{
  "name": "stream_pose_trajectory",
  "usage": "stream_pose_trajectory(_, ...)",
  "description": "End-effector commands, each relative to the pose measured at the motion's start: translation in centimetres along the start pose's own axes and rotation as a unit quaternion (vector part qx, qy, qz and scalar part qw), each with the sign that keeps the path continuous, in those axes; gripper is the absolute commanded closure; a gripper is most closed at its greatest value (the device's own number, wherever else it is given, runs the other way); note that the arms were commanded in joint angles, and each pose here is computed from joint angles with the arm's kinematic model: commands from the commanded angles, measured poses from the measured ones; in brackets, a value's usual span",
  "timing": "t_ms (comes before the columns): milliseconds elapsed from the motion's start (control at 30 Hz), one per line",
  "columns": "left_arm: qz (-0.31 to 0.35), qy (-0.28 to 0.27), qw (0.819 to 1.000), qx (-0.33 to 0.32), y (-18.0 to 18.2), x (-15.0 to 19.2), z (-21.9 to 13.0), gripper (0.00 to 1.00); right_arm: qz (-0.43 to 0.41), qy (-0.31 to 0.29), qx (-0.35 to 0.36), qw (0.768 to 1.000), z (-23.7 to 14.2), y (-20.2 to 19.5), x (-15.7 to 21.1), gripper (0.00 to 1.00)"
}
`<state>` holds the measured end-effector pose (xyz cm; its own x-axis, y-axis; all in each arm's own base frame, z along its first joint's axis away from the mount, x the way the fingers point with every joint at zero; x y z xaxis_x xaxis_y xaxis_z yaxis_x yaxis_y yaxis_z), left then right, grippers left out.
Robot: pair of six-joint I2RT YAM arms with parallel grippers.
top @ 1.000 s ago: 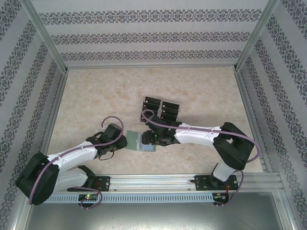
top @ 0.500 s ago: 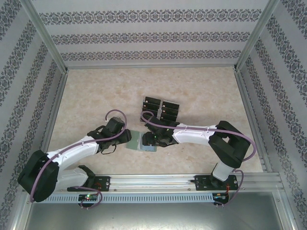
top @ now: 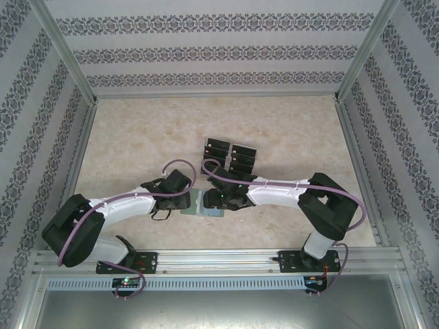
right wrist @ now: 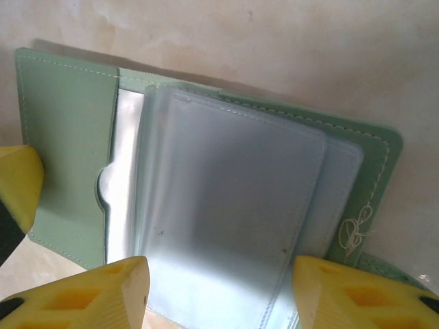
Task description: Put the credit cards into the card holder
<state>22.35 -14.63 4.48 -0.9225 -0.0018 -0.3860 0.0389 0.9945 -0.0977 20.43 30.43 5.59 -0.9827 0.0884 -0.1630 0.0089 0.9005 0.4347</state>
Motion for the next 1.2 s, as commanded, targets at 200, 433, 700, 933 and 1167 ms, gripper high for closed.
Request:
stream_pose_trajectory(200, 0.009, 0.019, 1.000, -0.010, 0.0, 1.8, 1.0, 0.46, -0.008, 0.009, -0.038, 0.999, 0.3, 1.8, 0.0, 0.42)
stream_pose_trajectory(433, 0.008, 0.013, 1.000, -0.008, 0.0, 1.9, 0.8, 0.47, -0.014, 0.006, -0.067, 0.998, -0.1, 3.5, -0.4, 0.43)
stream_pose_trajectory(700, 0.004, 0.009, 1.000, -0.006, 0.2, 1.9, 0.6, 0.47, -0.007, 0.012, -0.081, 0.997, 0.7, 4.5, -0.7, 0.42)
stream_pose_trajectory(933, -0.007, 0.000, 1.000, -0.004, 0.3, 1.7, 0.0, 0.47, -0.007, 0.010, -0.096, 0.995, 0.8, 5.7, -1.2, 0.43)
stream_pose_trajectory(1167, -0.043, -0.052, 0.998, -0.011, 1.5, 0.7, -2.8, 0.46, -0.014, 0.007, -0.115, 0.993, -0.2, 7.4, -1.6, 0.42)
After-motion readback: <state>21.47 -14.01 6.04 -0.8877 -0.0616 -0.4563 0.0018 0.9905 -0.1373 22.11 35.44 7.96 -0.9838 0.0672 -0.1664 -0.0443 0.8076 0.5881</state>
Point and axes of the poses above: each hand's point on the last joint's axis, 136 mm out from that joint toward the fingers, its own z axis out along the fingers, its own y axis along the line the jaws close on, x = y × z, the point moved 3 cm from there along -z, back along the fingers, and after that the axes turned 6 degrees about z, right-handed, at the moved point
